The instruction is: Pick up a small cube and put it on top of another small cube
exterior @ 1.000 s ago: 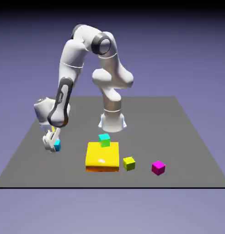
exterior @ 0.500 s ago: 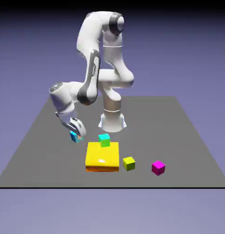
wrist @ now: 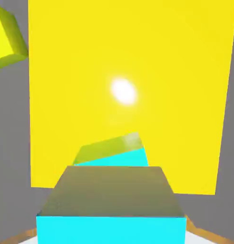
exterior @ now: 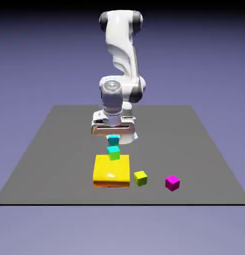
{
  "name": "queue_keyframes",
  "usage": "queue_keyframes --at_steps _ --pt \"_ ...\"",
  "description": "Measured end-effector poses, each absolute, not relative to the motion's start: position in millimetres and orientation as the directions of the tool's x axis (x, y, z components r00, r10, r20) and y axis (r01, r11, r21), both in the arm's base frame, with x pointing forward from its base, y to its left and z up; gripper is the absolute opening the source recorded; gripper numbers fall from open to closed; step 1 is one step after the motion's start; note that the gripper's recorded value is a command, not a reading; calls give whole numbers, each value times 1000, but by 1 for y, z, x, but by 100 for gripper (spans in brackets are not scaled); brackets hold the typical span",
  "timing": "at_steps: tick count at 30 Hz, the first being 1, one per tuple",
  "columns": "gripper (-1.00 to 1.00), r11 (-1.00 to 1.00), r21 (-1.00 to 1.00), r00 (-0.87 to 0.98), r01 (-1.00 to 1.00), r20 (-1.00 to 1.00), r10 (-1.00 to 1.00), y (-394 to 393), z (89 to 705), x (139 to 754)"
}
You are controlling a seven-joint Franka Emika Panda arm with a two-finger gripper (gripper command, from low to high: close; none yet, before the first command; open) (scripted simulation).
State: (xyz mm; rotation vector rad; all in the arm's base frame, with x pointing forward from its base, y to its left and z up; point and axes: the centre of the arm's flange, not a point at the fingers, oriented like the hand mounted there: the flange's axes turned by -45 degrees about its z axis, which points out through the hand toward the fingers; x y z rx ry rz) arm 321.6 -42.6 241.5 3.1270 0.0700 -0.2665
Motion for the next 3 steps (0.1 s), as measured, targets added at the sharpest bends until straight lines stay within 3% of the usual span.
queue_keyframes --at_steps 3 --pt "100 -999 0 985 45 -169 44 -43 253 324"
